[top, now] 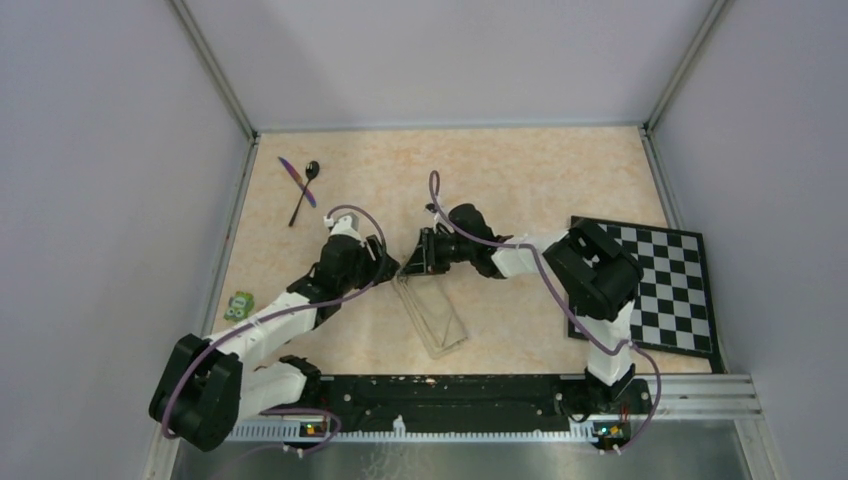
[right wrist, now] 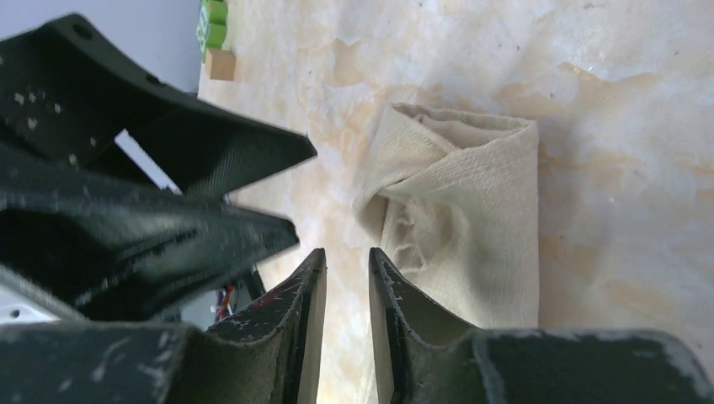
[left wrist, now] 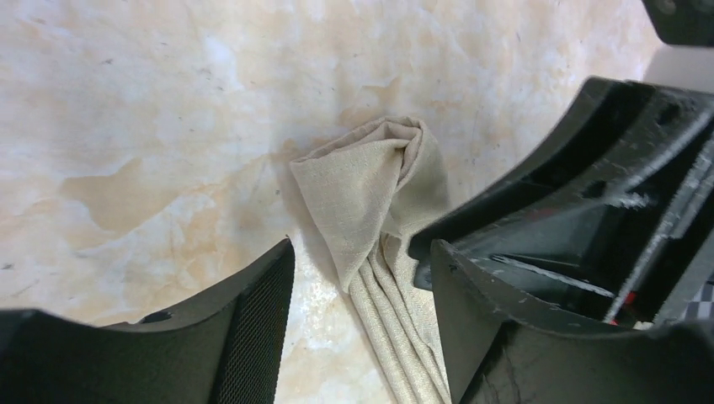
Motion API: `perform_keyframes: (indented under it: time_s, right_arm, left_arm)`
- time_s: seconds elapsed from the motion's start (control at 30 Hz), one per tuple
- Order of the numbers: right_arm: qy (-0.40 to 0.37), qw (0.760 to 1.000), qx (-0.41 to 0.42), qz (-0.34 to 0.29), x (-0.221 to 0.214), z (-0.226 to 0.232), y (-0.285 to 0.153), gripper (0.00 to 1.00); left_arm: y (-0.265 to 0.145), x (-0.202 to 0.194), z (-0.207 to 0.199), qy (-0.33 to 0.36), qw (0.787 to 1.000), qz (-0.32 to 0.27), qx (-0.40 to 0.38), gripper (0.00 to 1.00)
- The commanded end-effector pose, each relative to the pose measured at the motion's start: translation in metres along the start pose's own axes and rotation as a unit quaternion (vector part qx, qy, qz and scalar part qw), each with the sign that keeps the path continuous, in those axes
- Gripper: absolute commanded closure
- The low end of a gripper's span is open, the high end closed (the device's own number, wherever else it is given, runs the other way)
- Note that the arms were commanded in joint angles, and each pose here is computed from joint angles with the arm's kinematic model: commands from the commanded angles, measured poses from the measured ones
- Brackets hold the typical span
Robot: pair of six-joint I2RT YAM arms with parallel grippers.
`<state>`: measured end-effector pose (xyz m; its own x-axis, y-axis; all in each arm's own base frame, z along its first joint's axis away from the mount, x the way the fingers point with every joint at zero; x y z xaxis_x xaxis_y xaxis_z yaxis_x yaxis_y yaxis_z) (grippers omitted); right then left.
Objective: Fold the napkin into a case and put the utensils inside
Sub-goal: Grasp the top corner of the smaller rectangle folded napkin from the folded napkin.
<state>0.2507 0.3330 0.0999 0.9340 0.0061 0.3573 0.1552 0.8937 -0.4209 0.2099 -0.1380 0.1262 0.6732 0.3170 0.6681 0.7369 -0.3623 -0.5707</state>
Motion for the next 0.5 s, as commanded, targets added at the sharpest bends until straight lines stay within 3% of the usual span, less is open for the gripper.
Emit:
perform_keyframes:
  time_s: [0.0,0.2,0.47]
  right_arm:
    - [-0.031,0.999,0.011,-0.012,0.008,0.016,-0.019,0.74]
    - [-0.04,0.999,-0.021,-0.029,0.016,0.003,-0.015,0.83]
    - [-0.041,0.998,-0.024,-0.032,0.027,-0.005,0.005,0.93]
  left_arm:
    - [-0.014,0.017,0.001,-0.027,1.0,-0.004,0.003,0.35]
    - [-0.003,0.003,0.02,-0.063,0.997,0.033,0.028,0.6]
    - [0.019,-0.006,0.019,-0.071,0.995,0.064,0.0,0.7]
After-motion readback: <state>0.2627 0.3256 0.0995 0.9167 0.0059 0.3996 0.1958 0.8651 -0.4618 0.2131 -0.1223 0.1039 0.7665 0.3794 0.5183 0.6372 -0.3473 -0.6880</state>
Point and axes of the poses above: each gripper's point midway between its finger pads, its own y axis out along the fingers, its own z axis along the line the jaws close on, x = y × z, the point moved 9 cm from there along -y, back along the fingers, and after that the axes turned 4 degrees about y, right-handed, at the moved point
